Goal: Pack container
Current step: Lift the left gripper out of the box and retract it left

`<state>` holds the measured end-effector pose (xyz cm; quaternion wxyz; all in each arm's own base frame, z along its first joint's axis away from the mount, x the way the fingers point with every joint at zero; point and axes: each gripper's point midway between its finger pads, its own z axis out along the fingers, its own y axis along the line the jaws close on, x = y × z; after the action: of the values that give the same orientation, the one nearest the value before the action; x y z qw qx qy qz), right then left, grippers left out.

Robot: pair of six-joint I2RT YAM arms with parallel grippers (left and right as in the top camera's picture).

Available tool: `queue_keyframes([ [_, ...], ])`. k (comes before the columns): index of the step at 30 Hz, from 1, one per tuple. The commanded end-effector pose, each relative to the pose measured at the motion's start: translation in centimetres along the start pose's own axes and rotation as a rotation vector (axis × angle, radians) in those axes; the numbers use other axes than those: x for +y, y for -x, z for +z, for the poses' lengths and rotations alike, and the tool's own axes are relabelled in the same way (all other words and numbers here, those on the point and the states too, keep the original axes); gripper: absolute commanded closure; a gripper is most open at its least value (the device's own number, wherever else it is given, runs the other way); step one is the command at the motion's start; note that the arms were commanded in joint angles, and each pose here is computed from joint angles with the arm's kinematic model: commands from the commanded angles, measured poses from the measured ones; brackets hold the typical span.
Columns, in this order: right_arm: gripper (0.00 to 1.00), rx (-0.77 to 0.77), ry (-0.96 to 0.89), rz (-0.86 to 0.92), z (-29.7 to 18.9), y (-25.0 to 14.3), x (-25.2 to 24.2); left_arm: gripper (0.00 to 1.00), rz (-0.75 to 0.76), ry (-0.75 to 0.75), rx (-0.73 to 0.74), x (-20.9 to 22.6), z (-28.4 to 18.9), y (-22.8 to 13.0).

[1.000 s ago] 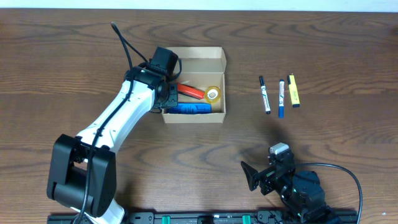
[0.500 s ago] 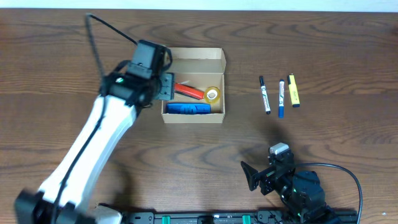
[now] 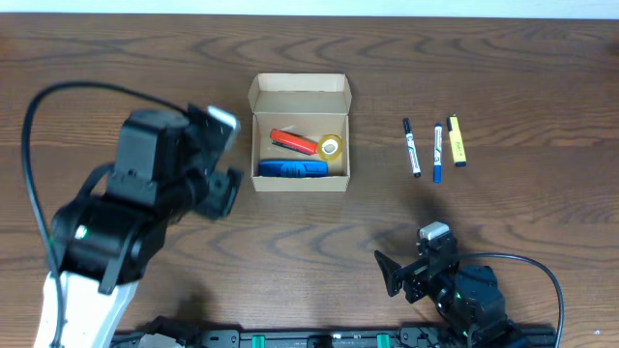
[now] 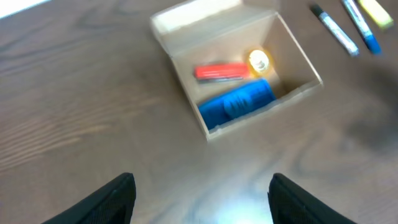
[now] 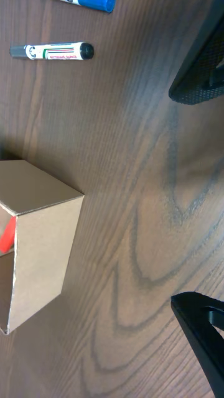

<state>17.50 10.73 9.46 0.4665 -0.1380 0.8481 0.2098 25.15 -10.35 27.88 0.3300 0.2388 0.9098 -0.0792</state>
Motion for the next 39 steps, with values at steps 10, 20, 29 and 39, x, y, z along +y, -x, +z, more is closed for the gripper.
queue_keyframes([
  [10,0.01,-0.002,0.005,-0.019,0.0,-0.1,0.1,0.05,0.161,-0.151,-0.007,-2.9,-1.9,-1.1],
  [20,0.01,-0.002,0.005,-0.019,0.0,-0.1,0.1,0.05,0.163,-0.068,0.007,-1.4,-1.7,-1.2],
  [29,0.01,-0.012,-0.085,-0.096,0.0,0.2,-1.4,0.05,0.164,-0.068,0.007,-1.4,-1.7,-1.2],
  [39,0.01,-0.032,-0.087,-0.094,0.0,0.6,-1.4,0.05,0.164,-0.067,0.007,-1.4,-1.7,-1.2],
])
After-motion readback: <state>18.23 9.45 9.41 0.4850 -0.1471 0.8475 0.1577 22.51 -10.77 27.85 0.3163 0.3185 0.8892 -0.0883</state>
